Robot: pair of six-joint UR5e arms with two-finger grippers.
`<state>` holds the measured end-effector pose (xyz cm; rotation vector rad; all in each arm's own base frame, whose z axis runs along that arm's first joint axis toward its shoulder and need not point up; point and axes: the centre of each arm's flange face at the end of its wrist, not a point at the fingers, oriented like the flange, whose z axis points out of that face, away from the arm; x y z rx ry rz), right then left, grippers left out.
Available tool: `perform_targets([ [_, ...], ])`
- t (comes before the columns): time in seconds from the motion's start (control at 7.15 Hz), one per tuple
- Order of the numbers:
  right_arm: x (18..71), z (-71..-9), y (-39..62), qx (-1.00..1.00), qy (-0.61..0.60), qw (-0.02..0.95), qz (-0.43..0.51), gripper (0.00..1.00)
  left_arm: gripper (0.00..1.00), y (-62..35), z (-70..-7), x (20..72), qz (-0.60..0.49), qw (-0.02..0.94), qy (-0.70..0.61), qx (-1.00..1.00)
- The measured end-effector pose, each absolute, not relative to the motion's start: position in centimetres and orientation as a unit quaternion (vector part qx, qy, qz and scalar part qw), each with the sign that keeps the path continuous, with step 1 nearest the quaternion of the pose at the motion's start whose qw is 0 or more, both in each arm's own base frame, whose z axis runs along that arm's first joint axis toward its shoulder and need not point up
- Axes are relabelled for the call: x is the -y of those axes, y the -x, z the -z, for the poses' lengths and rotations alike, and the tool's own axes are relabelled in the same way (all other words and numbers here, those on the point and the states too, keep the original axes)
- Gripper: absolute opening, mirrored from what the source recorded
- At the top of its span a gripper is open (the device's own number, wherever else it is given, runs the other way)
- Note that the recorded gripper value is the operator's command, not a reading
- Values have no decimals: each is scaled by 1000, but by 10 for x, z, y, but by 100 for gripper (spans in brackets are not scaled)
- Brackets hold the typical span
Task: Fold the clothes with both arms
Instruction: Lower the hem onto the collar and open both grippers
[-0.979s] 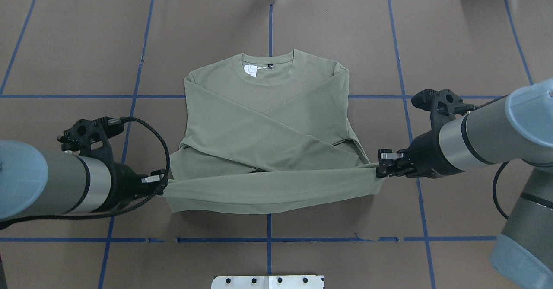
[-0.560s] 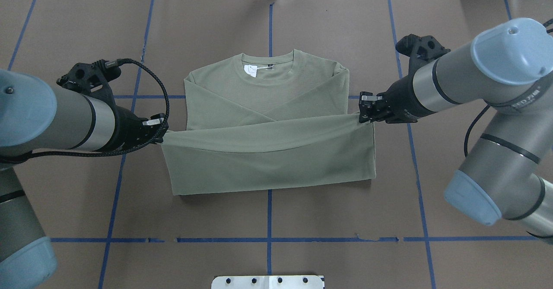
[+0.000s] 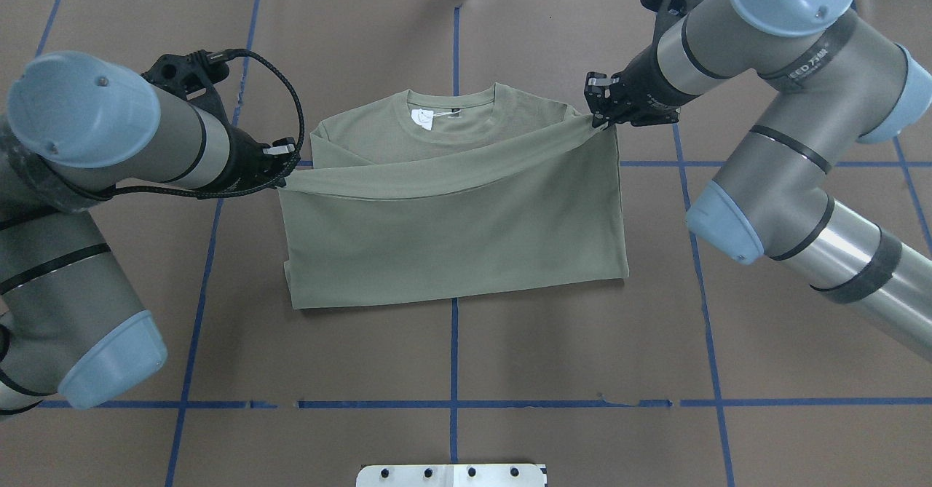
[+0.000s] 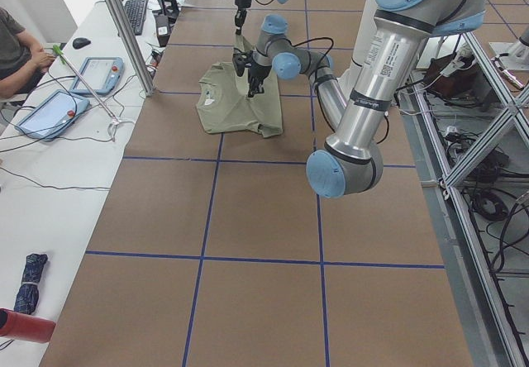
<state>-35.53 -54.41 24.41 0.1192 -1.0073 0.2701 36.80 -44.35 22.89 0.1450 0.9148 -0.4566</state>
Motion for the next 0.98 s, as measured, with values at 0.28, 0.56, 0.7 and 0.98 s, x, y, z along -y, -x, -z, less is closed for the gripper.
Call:
perform_targets([
  [0.28,579,-268,377,475,-55,868,-134,0,0,-380,-261,487,233,861,-83,-443],
  [0.56,606,-285,400,466,-46,873,-139,0,0,-390,-296,529,247,852,-98,-452],
  [0.7,614,-292,408,459,-41,876,-142,0,0,-399,-308,543,249,851,-100,-452],
  [0.98,625,-301,418,449,-32,881,-146,0,0,-417,-321,563,254,854,-98,-445],
])
